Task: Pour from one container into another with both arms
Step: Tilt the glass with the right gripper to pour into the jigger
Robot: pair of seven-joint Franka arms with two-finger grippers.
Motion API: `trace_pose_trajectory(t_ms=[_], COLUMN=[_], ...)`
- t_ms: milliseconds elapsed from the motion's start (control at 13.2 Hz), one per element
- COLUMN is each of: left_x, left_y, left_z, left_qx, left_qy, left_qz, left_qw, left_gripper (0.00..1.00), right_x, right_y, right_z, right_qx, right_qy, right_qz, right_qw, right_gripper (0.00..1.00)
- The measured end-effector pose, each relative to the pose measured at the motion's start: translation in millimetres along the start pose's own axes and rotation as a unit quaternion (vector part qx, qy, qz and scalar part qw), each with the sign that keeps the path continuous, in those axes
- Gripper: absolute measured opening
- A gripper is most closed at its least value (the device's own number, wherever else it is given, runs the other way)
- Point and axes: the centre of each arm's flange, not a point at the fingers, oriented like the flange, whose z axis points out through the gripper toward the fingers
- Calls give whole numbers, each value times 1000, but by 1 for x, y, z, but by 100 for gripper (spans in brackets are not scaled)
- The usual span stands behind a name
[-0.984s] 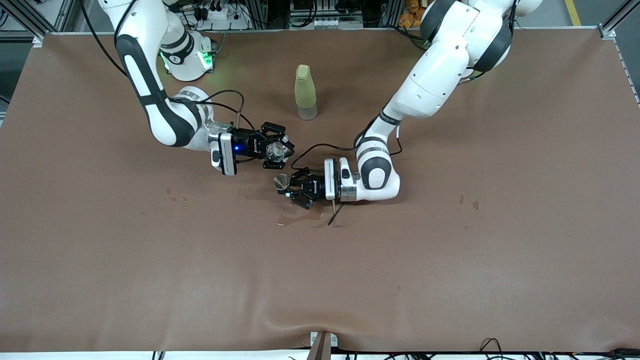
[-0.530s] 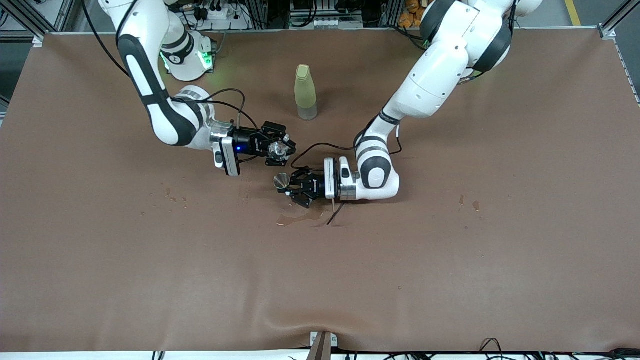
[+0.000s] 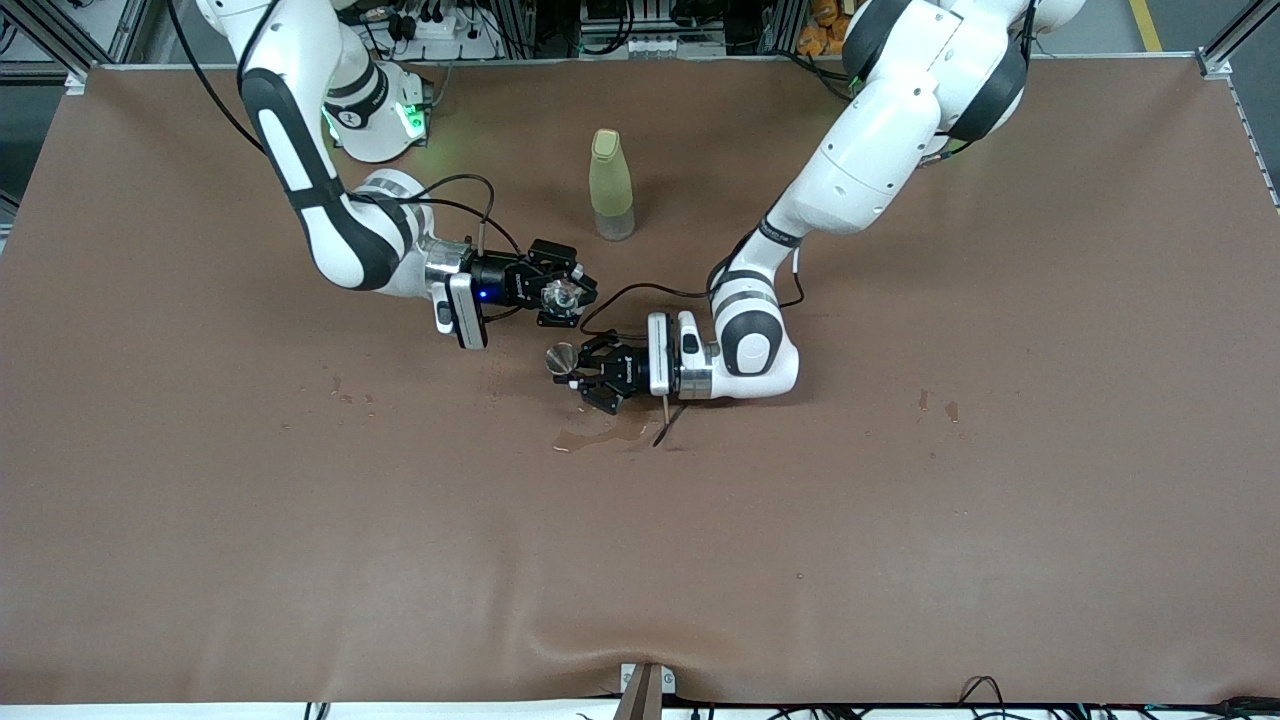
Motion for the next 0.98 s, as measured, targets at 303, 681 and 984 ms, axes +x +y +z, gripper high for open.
trace_pose_trajectory(t_ms=[303, 681, 984], left_x=[-2, -3, -4], left_y=[8, 12, 13], left_z=[-8, -8, -8], left_qx=[-1, -2, -3], left_qy=[-4, -6, -6], left_qz=[-11, -15, -17], left_qw=[1000, 1000, 1000], left_gripper=[21, 21, 21], right_x=[-2, -3, -6], right_y=[-1, -2, -5], right_z=[2, 3, 8], right_qx=[1, 3, 6], right_qy=[-2, -3, -8], right_qz=[30, 55, 112], right_qw=[1000, 999, 994], right_gripper=[17, 17, 17])
